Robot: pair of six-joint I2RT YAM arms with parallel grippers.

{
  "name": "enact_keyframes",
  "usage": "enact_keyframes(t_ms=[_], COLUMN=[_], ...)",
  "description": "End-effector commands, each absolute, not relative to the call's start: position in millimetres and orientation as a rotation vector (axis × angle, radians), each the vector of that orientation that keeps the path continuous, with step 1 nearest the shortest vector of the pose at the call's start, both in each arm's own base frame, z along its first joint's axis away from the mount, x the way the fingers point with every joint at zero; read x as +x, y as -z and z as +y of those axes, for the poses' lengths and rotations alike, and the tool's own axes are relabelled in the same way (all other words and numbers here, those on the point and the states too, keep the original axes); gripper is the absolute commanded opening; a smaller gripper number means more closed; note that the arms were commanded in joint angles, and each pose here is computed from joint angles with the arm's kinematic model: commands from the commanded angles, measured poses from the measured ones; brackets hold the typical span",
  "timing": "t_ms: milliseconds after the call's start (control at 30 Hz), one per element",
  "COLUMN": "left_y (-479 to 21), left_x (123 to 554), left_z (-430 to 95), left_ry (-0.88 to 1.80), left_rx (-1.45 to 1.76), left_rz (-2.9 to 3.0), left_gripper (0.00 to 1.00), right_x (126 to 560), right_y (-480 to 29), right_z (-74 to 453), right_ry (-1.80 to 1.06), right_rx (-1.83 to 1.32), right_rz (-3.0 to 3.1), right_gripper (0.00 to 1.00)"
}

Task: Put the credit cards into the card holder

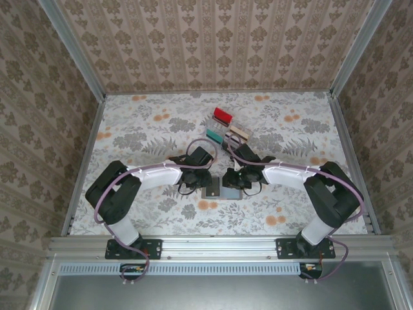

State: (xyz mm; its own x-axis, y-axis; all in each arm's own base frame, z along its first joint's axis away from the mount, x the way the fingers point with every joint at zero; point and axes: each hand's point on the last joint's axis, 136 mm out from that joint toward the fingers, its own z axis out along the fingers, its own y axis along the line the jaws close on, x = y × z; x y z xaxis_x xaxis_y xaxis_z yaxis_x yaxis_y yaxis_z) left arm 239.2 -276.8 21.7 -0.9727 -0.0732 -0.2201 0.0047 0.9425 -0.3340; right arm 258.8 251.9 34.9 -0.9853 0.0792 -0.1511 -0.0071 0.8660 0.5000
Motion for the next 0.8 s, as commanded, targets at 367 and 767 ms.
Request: enact_keyframes(t_ms=[367,767], left_y=[-5,-50], left_x=[228,241], left_z=[-261,-278], left_ry=[0.408,0.538], left_rx=[-0.06,-0.006], left_rz=[2.928,2.82], left_gripper=[0.3,0.37], right_x=[253,308], right_y=[-29,-124], right_z=[195,184], right_ry=[-0.3,-0.183], right_rx=[0.031,-0.18], right_rz=[2.933,2.688], right_gripper=[0.14,0.22])
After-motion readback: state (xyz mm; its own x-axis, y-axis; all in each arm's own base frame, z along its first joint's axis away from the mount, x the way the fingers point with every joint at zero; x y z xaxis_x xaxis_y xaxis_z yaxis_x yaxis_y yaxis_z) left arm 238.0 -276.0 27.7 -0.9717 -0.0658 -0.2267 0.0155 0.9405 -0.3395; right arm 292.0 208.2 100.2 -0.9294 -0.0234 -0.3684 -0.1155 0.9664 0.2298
